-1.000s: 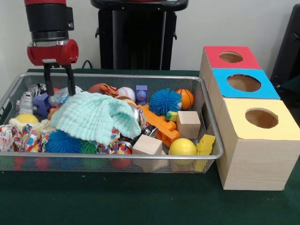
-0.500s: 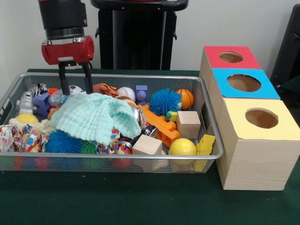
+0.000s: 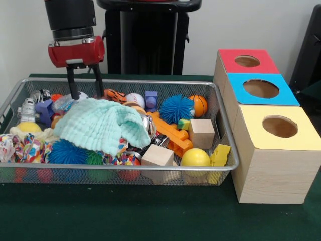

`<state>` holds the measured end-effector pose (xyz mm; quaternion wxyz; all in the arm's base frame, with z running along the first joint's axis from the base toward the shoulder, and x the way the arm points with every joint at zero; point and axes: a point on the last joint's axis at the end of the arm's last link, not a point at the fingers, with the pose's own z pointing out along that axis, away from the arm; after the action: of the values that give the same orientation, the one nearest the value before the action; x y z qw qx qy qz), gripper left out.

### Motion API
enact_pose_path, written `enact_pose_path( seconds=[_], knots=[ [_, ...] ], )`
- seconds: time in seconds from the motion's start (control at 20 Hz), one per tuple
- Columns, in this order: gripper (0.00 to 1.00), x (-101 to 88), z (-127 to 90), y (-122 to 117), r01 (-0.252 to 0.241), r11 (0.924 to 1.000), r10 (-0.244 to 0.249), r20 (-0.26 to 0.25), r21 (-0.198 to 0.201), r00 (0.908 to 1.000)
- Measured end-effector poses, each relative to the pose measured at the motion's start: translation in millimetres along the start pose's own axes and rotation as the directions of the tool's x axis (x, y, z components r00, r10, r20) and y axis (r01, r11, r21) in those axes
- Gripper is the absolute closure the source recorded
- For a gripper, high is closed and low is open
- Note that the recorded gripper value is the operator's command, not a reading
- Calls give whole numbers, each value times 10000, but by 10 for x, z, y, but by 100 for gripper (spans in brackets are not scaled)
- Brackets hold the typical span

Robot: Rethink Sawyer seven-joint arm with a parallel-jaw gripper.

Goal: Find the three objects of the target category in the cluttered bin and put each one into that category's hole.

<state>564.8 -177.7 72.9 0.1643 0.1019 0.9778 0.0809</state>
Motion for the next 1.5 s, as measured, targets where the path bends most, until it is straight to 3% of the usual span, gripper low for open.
enact_pose_path(
  seconds=[0.35,0.45,0.8,1.1,1.5],
  knots=[
    [0,77,35,155,985,9947,-963,-676,286,9931],
    [0,93,56,261,1487,9882,-1443,-1011,374,9843],
    [0,71,85,429,2307,9713,-2169,-1822,577,9590],
    [0,38,25,383,2422,9672,-2200,-2232,770,9496],
    [0,-129,-143,215,2339,9647,-1965,-2615,1206,9450]
  ],
)
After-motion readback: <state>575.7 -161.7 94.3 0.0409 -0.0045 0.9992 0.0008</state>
